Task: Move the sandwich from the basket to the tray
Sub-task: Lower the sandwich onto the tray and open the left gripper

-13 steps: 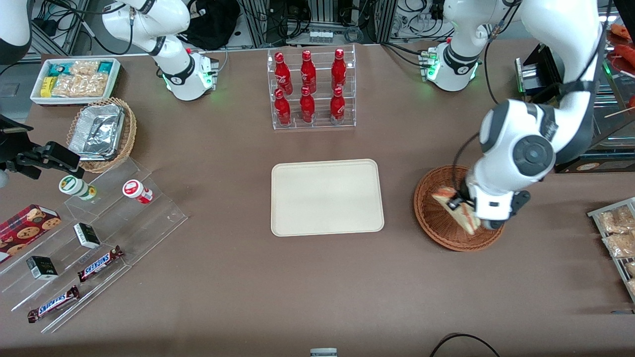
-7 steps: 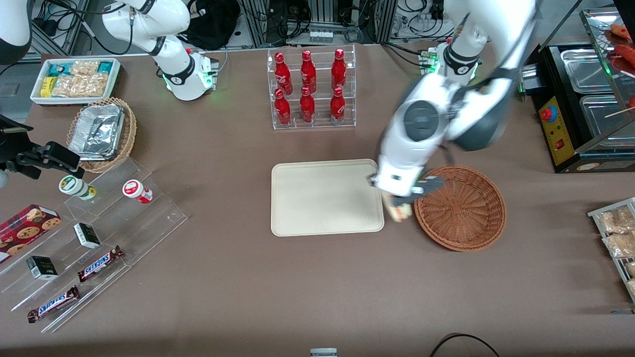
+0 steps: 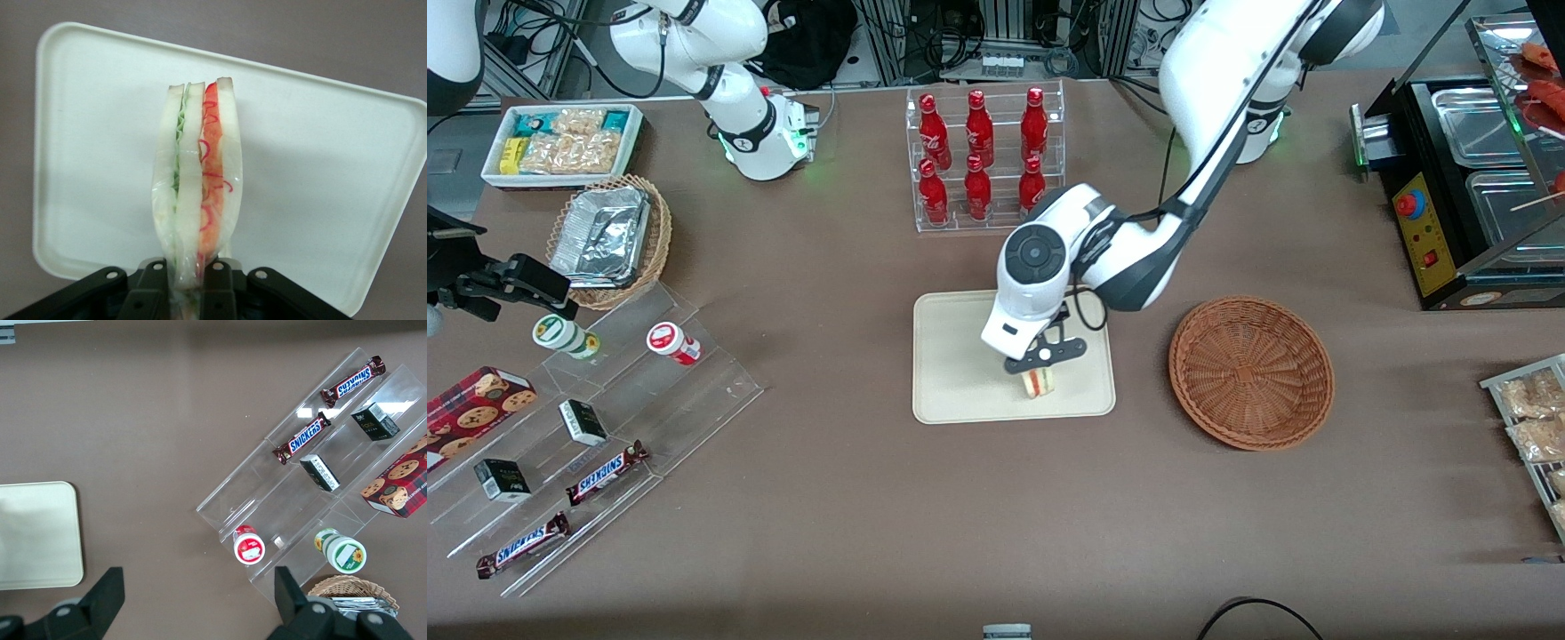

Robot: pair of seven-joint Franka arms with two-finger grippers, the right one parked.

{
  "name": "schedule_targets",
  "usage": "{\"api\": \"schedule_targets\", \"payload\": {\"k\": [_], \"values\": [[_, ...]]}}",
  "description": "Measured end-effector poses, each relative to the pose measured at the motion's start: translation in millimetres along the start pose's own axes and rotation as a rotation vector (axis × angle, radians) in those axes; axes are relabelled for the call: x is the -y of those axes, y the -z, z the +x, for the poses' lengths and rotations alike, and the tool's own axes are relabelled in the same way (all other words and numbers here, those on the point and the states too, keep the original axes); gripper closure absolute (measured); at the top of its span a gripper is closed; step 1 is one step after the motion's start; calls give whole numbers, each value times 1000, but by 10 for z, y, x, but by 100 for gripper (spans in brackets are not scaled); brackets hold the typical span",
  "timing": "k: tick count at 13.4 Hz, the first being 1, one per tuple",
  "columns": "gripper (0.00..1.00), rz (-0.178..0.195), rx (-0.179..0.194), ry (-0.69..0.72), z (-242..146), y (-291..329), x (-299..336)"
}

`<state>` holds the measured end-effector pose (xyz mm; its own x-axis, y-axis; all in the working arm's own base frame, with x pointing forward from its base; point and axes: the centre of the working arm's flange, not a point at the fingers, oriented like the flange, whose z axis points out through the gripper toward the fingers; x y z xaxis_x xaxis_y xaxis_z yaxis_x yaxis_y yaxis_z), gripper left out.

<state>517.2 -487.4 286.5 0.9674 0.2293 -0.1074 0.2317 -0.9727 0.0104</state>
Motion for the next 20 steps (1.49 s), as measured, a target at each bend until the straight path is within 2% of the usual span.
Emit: {"api": "schedule_targets", "payload": {"k": [6, 9, 12, 14, 17, 18, 20], "values": [[86, 24, 15, -81, -185, -375, -149], [83, 41, -6, -129, -302, -572, -235], [56, 41, -19, -138, -305, -556, -258], [35, 26, -31, -130, -272, -460, -286], [4, -6, -73, -69, -240, 102, -301], [0, -9, -89, -47, -243, 386, -268], [0, 7, -112, 39, -226, 987, -79]]}}
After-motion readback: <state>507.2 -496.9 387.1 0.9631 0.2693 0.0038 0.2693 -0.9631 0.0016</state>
